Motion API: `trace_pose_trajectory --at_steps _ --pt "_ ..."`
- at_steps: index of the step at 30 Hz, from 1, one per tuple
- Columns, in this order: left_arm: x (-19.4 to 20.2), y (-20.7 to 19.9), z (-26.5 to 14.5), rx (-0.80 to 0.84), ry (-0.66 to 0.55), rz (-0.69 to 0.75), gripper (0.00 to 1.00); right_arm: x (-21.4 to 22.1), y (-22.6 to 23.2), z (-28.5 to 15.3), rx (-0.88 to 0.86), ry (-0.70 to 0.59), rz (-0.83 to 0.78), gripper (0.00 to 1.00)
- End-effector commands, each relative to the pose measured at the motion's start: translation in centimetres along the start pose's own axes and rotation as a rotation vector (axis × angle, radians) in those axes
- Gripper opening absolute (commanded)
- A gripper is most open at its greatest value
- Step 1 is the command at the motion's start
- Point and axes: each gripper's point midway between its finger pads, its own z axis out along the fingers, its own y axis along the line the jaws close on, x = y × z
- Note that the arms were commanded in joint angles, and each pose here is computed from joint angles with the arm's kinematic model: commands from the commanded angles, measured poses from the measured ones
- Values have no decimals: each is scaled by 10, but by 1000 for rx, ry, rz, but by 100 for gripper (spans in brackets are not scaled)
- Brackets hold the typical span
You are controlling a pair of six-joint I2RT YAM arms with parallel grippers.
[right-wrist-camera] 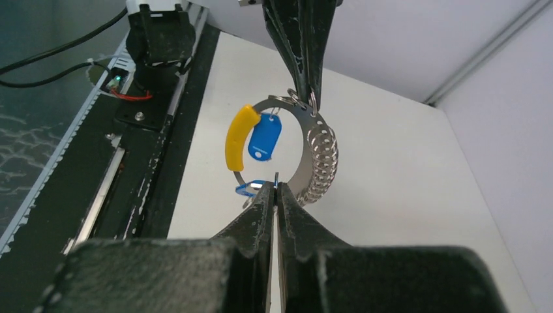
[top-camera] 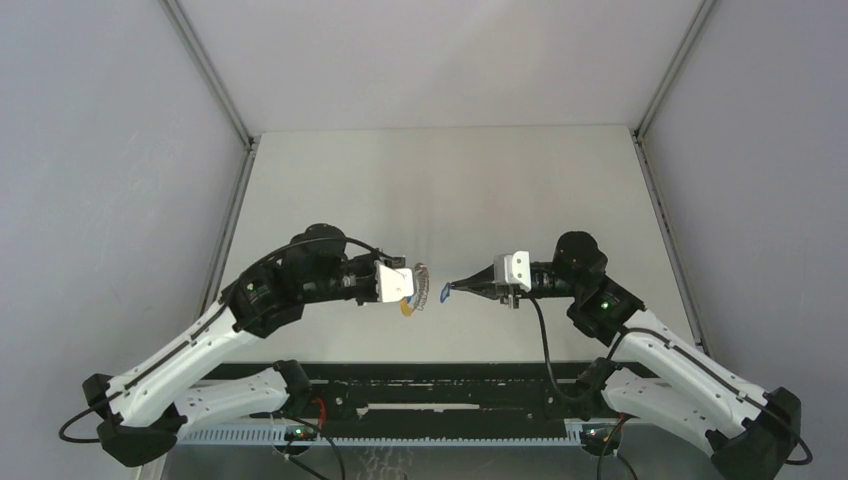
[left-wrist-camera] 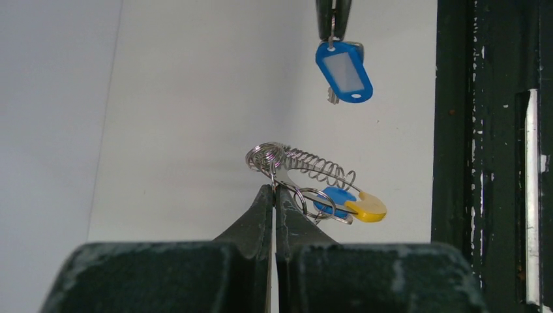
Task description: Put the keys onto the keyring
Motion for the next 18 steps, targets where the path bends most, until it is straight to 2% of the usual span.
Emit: trace_pose_trajectory --at_steps 1,7,18 --pt "-13 -3 -5 -7 -68 61 0 -23 6 4 -142 -139 -64 0" --pt "-9 -13 5 12 -74 61 0 -19 -1 8 -160 -134 -60 0" --pt "-4 -14 16 -33 -63 61 0 -6 -6 21 -122 -15 -55 0"
